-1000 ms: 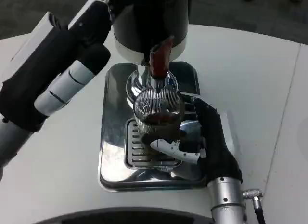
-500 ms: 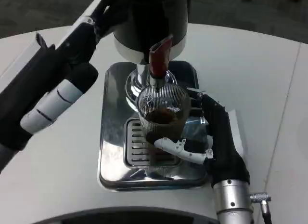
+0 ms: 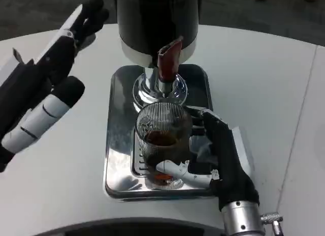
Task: Grasp the cup under the faucet to collect the drink, then remove the cup.
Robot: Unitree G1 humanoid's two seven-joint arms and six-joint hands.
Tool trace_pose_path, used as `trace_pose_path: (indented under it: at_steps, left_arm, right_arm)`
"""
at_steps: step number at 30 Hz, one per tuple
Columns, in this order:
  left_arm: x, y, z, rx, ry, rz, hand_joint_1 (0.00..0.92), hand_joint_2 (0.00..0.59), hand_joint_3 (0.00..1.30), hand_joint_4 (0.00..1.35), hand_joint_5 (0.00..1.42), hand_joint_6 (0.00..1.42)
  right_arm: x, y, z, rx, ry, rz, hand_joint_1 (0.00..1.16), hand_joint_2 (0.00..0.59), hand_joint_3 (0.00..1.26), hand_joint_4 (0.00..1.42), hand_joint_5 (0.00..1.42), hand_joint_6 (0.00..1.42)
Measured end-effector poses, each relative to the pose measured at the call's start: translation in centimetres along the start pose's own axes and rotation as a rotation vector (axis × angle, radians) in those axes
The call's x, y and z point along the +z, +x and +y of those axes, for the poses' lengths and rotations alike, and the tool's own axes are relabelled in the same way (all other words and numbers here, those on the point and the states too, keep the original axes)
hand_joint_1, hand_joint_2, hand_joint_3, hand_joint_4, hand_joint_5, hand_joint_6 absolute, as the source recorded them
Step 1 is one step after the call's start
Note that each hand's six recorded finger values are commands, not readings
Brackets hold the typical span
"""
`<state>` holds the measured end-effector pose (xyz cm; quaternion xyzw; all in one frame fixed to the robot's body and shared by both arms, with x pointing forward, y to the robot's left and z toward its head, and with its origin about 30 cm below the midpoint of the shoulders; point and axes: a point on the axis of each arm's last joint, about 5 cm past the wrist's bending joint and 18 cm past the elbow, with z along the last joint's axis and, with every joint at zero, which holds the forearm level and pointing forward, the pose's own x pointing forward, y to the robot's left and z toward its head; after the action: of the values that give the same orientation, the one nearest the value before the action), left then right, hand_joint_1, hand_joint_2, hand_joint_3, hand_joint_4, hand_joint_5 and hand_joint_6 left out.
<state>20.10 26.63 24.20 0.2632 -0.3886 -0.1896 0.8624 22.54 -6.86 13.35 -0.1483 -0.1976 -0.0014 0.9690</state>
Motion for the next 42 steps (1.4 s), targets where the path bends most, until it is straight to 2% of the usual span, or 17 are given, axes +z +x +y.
trace_pose_path:
  at_steps: [4, 7, 10, 13, 16, 18, 22, 28, 32, 34, 37, 42]
  left_arm:
    - [0.40, -1.0, 0.3, -0.034, 0.122, 0.054, 0.000, 0.196, 0.00, 0.00, 0.00, 0.00]
    - [0.70, -2.2, 0.4, -0.032, 0.206, 0.124, 0.000, 0.194, 0.00, 0.00, 0.00, 0.00]
    - [0.89, -3.2, 0.4, -0.027, 0.262, 0.183, 0.000, 0.170, 0.00, 0.00, 0.00, 0.00]
    - [1.36, -3.8, 0.2, -0.054, 0.370, 0.238, 0.000, 0.167, 0.00, 0.00, 0.00, 0.00]
    - [1.65, -4.5, -0.1, -0.081, 0.440, 0.283, 0.000, 0.154, 0.00, 0.00, 0.00, 0.00]
    - [1.80, -4.9, -0.5, -0.097, 0.474, 0.307, 0.000, 0.152, 0.00, 0.00, 0.00, 0.00]
    - [1.94, -5.4, -1.2, -0.160, 0.527, 0.355, 0.000, 0.149, 0.00, 0.00, 0.00, 0.00]
    - [1.48, -5.6, -2.2, -0.299, 0.587, 0.471, 0.000, 0.142, 0.00, 0.00, 0.00, 0.00]
    - [1.53, -5.5, -2.9, -0.365, 0.616, 0.504, 0.000, 0.127, 0.00, 0.00, 0.00, 0.00]
    - [1.44, -5.5, -3.2, -0.380, 0.615, 0.519, 0.000, 0.117, 0.00, 0.00, 0.00, 0.00]
    - [1.55, -5.5, -3.4, -0.390, 0.632, 0.529, 0.000, 0.113, 0.00, 0.00, 0.00, 0.00]
    - [2.10, -5.5, -3.9, -0.392, 0.661, 0.533, 0.000, 0.099, 0.00, 0.00, 0.00, 0.00]
  right_arm:
    - [0.16, -0.5, -0.21, 0.001, 0.005, 0.000, 1.04, 0.140, 0.78, 1.04, 1.02, 1.33]
    - [0.51, -0.8, -0.40, 0.008, 0.015, -0.008, 1.04, 0.141, 0.79, 1.04, 1.03, 1.34]
    - [0.57, -1.1, -0.63, 0.010, 0.033, 0.013, 1.03, 0.144, 0.79, 1.04, 1.03, 1.35]
    - [0.52, -1.3, -0.72, 0.014, 0.034, 0.024, 1.03, 0.146, 0.79, 1.04, 1.03, 1.35]
    - [0.59, -1.5, -0.85, 0.010, 0.028, 0.020, 1.03, 0.147, 0.79, 1.04, 1.03, 1.35]
    - [0.87, -1.6, -0.91, 0.010, 0.024, 0.004, 1.03, 0.148, 0.79, 1.04, 1.03, 1.35]
    - [1.39, -1.9, -1.04, 0.017, 0.025, -0.021, 1.03, 0.148, 0.79, 1.04, 1.04, 1.35]
    - [1.90, -2.6, -1.34, 0.049, 0.033, -0.027, 1.03, 0.150, 0.79, 1.05, 1.05, 1.36]
    - [2.35, -3.0, -1.82, 0.068, 0.034, -0.043, 1.03, 0.153, 0.79, 1.05, 1.05, 1.36]
    - [2.52, -3.3, -2.09, 0.079, 0.032, -0.048, 1.03, 0.154, 0.79, 1.05, 1.05, 1.36]
    - [2.61, -3.6, -2.37, 0.091, 0.030, -0.038, 1.03, 0.155, 0.79, 1.05, 1.05, 1.36]
    - [2.95, -4.3, -3.03, 0.114, 0.021, -0.032, 1.03, 0.156, 0.79, 1.05, 1.05, 1.36]
